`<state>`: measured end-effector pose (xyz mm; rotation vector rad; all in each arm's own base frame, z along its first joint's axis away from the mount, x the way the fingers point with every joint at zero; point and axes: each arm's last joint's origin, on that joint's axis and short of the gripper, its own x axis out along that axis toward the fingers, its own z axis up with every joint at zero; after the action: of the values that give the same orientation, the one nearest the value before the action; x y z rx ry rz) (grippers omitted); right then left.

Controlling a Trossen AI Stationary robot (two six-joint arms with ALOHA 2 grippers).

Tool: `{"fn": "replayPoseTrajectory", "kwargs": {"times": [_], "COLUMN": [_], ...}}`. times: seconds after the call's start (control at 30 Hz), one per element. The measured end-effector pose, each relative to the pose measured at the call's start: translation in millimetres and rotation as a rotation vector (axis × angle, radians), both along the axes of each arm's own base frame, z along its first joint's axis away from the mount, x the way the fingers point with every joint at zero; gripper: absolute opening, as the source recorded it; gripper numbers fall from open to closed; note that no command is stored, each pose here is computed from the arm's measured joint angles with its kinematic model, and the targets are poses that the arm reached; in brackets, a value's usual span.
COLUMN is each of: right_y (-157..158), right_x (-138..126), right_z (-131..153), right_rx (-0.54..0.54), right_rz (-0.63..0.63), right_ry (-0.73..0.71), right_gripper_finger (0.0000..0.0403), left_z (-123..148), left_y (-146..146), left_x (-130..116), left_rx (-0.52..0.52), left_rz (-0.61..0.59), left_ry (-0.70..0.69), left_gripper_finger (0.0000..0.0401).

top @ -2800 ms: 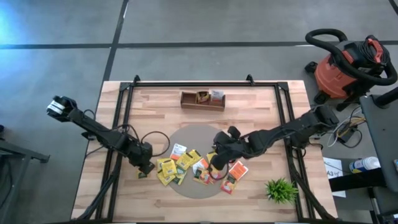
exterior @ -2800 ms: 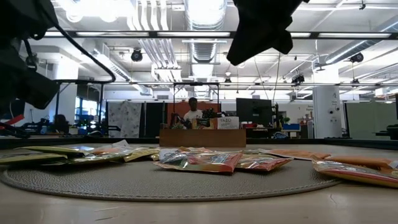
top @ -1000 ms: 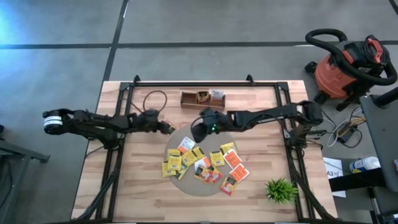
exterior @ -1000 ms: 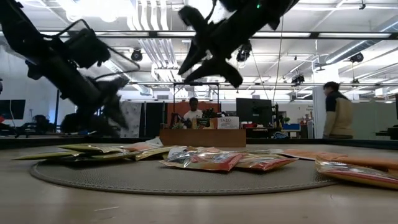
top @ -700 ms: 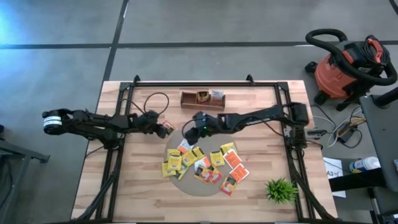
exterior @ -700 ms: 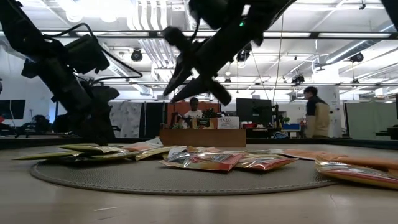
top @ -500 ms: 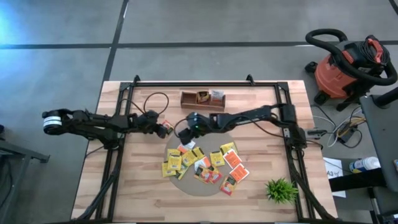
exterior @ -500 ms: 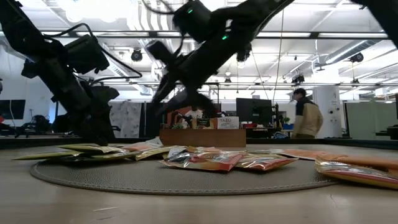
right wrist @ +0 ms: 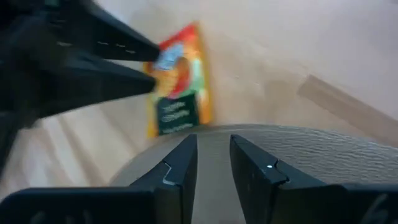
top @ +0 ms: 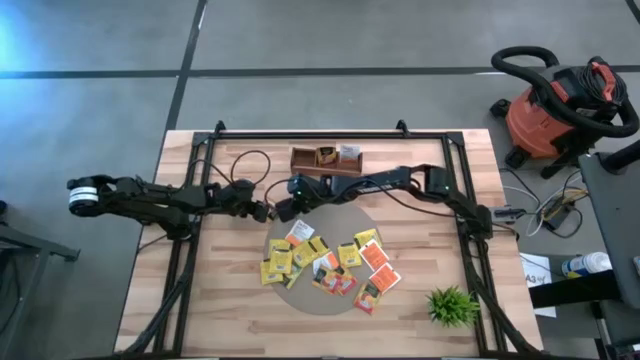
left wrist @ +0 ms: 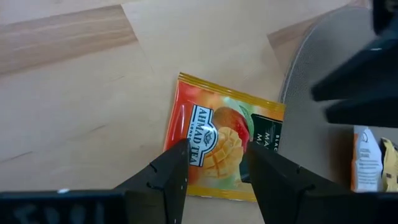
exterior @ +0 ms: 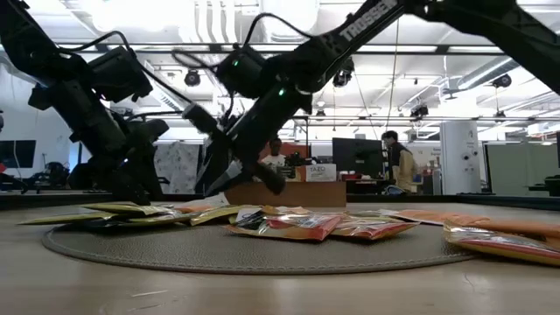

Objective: Pick & Place Tea
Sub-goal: Put the orange tea bag into the middle compartment of the wooden organizer

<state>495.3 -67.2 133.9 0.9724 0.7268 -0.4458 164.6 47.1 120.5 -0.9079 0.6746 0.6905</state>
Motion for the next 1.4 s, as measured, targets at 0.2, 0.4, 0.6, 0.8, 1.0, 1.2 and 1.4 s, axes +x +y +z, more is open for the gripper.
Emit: {"fn": "replayPoseTrajectory", "kwargs": {"times": [0.2, 0.4, 0.6, 0.8, 1.0, 1.2, 1.4], "right_y": [-12, -19, -22, -23, -26, -31, -43], "right_x": [7, 12, 13, 14, 14, 12, 5], "right_z": [-12, -16, -15, -14, -13, -5, 32], "right_rx": [0.037, 0.078, 0.072, 0.066, 0.073, 0.045, -0.019], "right_rz": [0.016, 0.04, 0.054, 0.064, 0.089, 0.115, 0.142], "right_ry": [0.01, 0.004, -0.003, -0.008, -0.016, -0.027, -0.089], "right_gripper_finger": [0.0093, 0.0093, 0.0092, 0.0061, 0.0015, 0.0009, 0.0008], "left_z": [2, 3, 4, 5, 5, 6, 12], "left_y": [1, 1, 2, 2, 1, 0, -1], "left_x": [3, 5, 6, 8, 8, 9, 8], "left_rx": [-0.005, -0.006, -0.005, 0.0, -0.014, -0.036, -0.039], "left_rz": [0.012, 0.033, 0.041, 0.042, 0.028, 0.005, -0.007], "left_ry": [-0.047, -0.076, -0.09, -0.113, -0.117, -0.128, -0.164], "left_gripper_finger": [0.0162, 0.0162, 0.0162, 0.0162, 0.0162, 0.0162, 0.0162]}}
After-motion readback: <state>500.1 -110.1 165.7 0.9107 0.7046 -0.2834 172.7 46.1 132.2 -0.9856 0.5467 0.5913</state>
